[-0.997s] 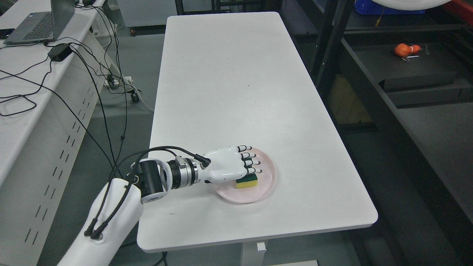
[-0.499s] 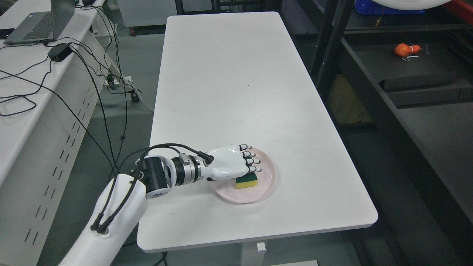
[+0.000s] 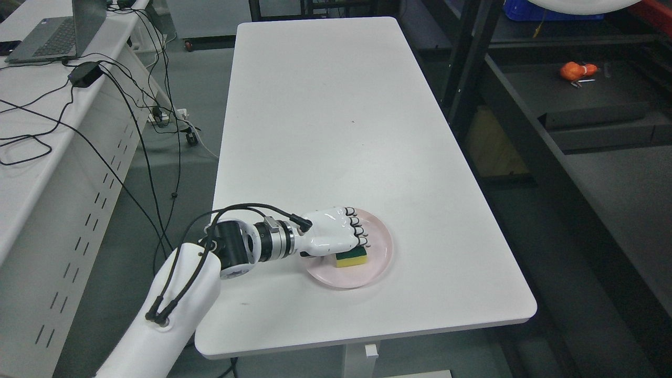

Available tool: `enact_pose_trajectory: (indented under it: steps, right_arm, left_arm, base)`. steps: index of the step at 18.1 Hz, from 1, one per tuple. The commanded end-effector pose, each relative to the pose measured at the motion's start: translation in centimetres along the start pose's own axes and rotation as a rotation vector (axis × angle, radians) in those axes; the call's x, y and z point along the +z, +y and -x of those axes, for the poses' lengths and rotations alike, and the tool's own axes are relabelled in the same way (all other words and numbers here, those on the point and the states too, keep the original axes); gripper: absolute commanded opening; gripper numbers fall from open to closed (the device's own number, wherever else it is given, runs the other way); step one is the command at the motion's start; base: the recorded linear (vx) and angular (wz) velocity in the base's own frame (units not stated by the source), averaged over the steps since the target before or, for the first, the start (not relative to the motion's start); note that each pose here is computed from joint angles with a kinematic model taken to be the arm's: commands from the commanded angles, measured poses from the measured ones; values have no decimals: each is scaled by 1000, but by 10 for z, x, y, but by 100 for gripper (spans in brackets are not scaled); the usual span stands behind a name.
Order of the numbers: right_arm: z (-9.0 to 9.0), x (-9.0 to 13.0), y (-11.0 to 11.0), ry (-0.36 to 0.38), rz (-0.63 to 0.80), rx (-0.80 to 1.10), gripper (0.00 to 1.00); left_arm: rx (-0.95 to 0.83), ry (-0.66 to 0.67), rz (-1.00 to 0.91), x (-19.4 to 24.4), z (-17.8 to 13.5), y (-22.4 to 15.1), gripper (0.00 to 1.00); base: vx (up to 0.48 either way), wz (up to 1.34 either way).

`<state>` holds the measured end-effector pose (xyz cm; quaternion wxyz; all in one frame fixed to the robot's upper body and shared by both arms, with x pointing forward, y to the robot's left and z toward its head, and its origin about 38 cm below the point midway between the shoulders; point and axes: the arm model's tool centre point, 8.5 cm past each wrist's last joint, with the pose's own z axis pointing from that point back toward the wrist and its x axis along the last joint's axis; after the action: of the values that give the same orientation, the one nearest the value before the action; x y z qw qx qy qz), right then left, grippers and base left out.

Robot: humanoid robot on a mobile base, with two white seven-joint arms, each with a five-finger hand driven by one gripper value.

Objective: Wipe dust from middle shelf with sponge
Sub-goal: 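Lift the sponge off the plate with the left hand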

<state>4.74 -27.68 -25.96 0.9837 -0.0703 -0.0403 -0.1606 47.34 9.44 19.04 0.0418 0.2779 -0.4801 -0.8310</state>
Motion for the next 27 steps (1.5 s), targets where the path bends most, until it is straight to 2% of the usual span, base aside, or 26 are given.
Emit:
enact_pose_trajectory:
  steps: [1,5,8,13,15,18,23,27]
  right_arm:
    - [-2,-1,-10,49,19,3,100]
    - [-2,-1,-10,49,20,3,100]
    - [-2,-1,-10,49,20,3,100]
    - [-2,-1,-10,49,20,3,100]
    - [-2,-1,-10,49,19,3,100]
    - [-2,-1,-10,49,19,3,100]
    - [-2,-1,-10,49,19,3,100]
    - [-2,-1,-10,49,20,3,100]
  left_arm:
    - [74,-8,34,-10,-4,-19,65]
    - [108,38,0,0,10,-16,48]
    - [152,74,-35,9,21,-16,39]
    - [379,38,-261,25,21,-12,9]
    - [459,105,-358,47,38,-14,0]
    - [534,205,-523,88,68,-9,0]
    - [720,273,-867,148,86,-16,0]
    - [798,323,-1123,181,75,-19,0]
  base:
    - [0,0]
    - [-2,15]
    - [-1,8]
    - [0,0]
    - [0,0]
    - [0,0]
    - [0,-7]
    - [-10,23]
